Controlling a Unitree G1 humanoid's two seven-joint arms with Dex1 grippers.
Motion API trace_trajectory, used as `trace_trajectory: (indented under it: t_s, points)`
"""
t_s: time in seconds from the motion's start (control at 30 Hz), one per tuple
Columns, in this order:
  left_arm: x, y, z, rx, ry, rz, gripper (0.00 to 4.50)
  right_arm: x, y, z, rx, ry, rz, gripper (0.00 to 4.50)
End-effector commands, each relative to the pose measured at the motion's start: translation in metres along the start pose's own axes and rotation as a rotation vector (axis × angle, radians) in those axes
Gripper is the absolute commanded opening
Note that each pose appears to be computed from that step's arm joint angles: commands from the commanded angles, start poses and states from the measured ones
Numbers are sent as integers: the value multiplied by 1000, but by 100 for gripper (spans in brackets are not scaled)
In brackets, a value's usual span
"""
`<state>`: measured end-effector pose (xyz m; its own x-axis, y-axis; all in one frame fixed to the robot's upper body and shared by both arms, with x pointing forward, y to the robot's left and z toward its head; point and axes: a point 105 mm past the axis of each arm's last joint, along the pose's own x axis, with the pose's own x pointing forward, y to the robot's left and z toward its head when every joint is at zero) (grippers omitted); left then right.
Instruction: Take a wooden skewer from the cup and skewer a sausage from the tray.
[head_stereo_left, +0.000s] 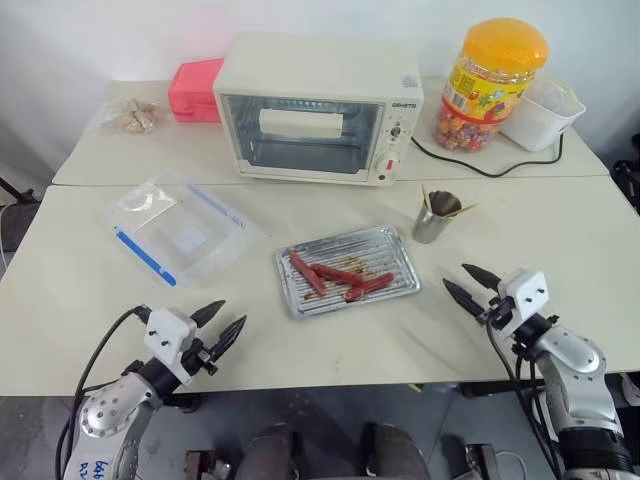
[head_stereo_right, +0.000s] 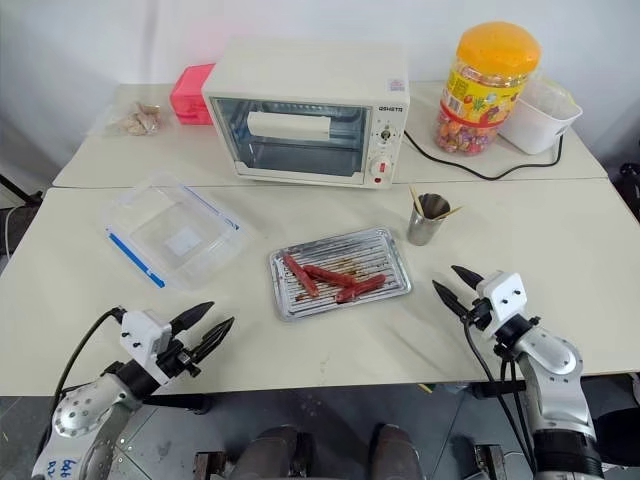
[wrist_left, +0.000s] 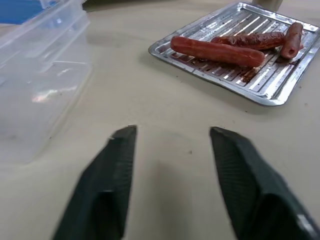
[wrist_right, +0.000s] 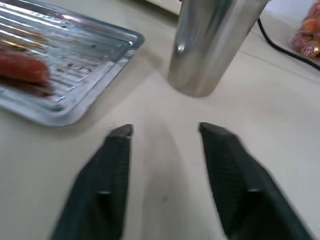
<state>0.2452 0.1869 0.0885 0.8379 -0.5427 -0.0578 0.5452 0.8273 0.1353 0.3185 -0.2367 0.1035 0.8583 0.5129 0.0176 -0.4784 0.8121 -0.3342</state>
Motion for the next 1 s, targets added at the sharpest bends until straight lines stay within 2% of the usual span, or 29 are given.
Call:
trace_trajectory:
  t_s: [0.03,0.13,0.17,0.33,0.6,1.0]
  points:
    - [8,-2,5,33,-12,-13,121,8,-5,2,-60,5,-3,93]
    - [17,-2,4,67,13,-22,25,20,-5,0,-76,8,-9,0]
    - [21,0,4,67,18,-8,4,24,-2,0,-65,12,4,0]
    - [33,-5,2,63,59,-52,4,40,14,3,-72,7,67,0]
    - [44,-19,8,8,70,-101,4,49,29,6,-37,18,98,0]
    - [65,-10,20,-94,47,-5,4,50,56,22,0,21,181,0]
